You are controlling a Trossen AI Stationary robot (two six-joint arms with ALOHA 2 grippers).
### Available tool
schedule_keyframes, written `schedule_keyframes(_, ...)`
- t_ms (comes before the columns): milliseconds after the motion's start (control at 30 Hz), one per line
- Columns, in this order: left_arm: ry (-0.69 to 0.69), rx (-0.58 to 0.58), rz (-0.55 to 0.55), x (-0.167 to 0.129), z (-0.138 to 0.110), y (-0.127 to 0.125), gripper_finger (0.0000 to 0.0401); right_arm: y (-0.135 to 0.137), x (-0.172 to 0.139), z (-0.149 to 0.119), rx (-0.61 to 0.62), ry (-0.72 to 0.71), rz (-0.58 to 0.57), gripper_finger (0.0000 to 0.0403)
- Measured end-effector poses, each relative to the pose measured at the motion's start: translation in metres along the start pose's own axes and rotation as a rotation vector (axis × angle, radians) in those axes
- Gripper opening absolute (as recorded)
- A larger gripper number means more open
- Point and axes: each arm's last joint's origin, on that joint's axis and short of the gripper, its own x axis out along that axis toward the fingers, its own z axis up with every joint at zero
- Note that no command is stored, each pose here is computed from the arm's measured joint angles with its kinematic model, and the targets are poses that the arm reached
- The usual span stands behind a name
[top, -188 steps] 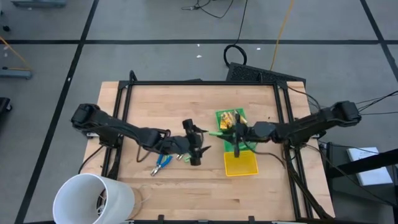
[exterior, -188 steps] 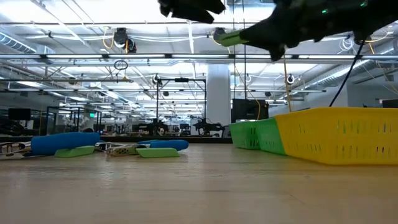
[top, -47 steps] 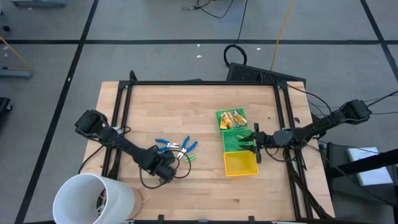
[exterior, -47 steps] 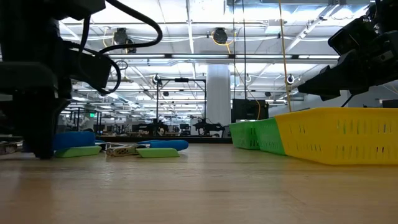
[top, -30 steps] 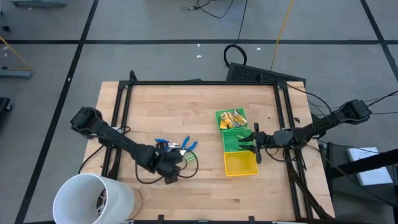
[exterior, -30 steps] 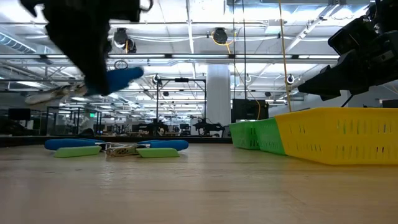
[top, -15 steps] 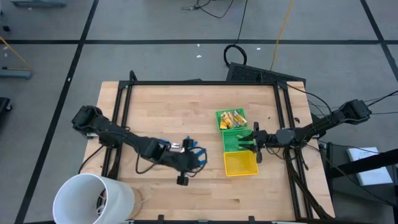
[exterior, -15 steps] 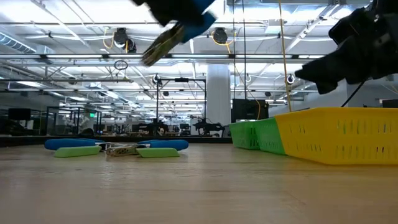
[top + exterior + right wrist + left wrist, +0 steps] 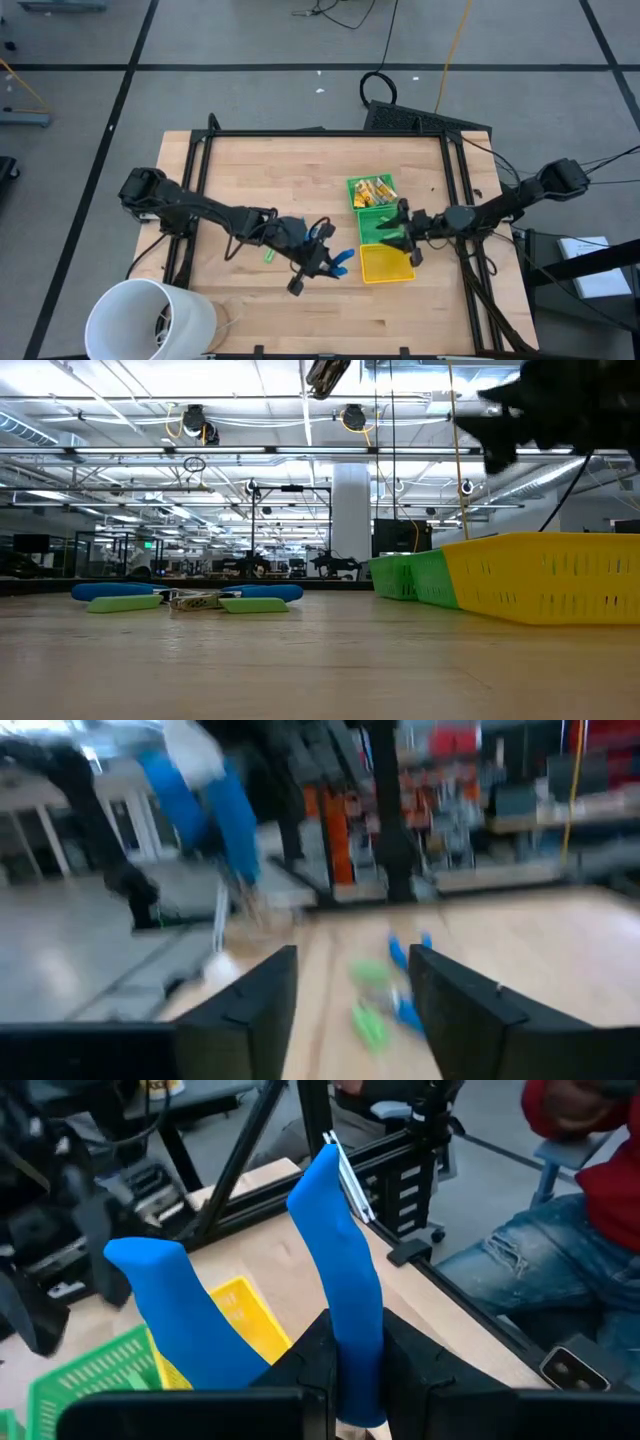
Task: Pick & Place School Supplies
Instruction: Put the bottom left blue pliers into the yellow bin
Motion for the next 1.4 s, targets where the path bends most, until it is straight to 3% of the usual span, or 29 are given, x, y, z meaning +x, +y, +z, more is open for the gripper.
schedule_keyframes(233, 0.018, -0.019, 0.016, -0.002, -0.003, 0.008, 0.0046, 0.011, 0.05, 0.017, -0.103, -0.011, 0.005, 0.0223)
schedule_keyframes(600, 0.073, -0.026, 0.023, -0.002, -0.008, 0.007, 0.0046, 0.021, 0.097, 0.019, -0.073, 0.008, 0.081, 0.0217)
schedule_keyframes(800, 0.125, -0.031, 0.091, -0.002, -0.012, 0.008, 0.0046, 0.023, 0.108, 0.024, -0.068, -0.014, 0.083, 0.0217)
schedule_keyframes(1067, 0.147, -0.026, 0.12, -0.003, -0.014, 0.009, 0.0046, 0.017, 0.111, 0.029, -0.007, -0.022, 0.055, 0.0191)
schedule_keyframes(1400, 0.145, -0.025, 0.125, -0.003, -0.014, 0.009, 0.0046, 0.011, 0.112, 0.028, 0.008, -0.003, 0.034, 0.0119)
